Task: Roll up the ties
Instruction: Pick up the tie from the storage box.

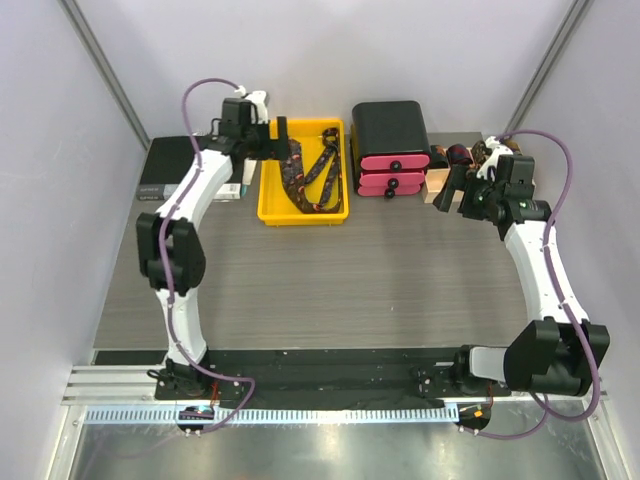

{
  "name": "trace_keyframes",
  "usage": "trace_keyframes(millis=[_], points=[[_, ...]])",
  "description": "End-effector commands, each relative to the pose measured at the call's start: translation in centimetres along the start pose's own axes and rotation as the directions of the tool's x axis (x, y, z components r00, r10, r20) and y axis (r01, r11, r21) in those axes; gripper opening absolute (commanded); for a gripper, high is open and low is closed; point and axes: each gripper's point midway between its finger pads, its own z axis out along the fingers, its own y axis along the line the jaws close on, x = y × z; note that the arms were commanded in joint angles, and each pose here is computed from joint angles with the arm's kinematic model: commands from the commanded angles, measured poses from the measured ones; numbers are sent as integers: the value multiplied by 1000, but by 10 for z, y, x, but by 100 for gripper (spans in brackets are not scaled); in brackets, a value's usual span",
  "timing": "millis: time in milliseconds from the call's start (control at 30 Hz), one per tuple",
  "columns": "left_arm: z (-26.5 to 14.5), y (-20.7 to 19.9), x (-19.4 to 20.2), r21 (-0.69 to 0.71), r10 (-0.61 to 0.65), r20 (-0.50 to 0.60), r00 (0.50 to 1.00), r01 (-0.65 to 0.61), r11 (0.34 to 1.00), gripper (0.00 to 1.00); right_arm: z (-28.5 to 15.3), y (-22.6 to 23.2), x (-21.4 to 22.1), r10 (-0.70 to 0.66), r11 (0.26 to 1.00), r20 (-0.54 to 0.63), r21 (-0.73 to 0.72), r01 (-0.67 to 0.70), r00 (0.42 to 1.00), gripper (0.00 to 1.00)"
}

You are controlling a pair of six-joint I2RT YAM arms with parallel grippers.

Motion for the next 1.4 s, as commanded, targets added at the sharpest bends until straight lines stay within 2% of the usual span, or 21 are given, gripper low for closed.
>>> trace_keyframes(millis=[0,33,100,167,333,600,733,800,867,1033,1200,1367], points=[[41,-45,-38,194,10,124,992,-34,980,100,3,6,-22,9,999,35,-33,-8,999,100],[70,-46,-15,192,14,64,998,-26,981,100,6,5,-22,11,999,27,-33,-10,1000,100],[84,-52,-19,191,38,65,997,-50,980,100,10,2,-21,12,1000,19,-29,-12,1000,100],[106,-58,-1,194,66,32,997,-71,978,100,15,0,-19,15,1000,2,-25,-15,1000,100],[131,-78,24,187,175,20,984,-176,966,100,21,-4,-11,20,1000,-24,-21,-20,1000,100],[158,-80,62,144,257,-38,966,-250,958,100,21,-8,-7,19,1000,-30,-8,-19,999,100],[167,-86,87,118,363,-80,928,-353,928,100,20,-9,-6,20,1000,-30,1,-20,999,100],[171,-76,92,46,425,-103,899,-422,905,100,20,-11,-4,20,1000,-34,5,-19,999,100],[175,-70,111,44,458,-166,873,-457,888,100,20,-13,-4,22,1000,-32,11,-21,999,100],[168,-39,116,-39,517,-249,819,-542,839,98,20,-15,-3,22,1000,-33,16,-22,999,100],[151,-10,96,-87,466,-252,848,-499,862,88,20,-16,-3,25,1000,-34,18,-25,999,100],[135,2,74,-91,446,-238,863,-477,874,89,19,-15,0,25,1000,-40,14,-24,999,100]])
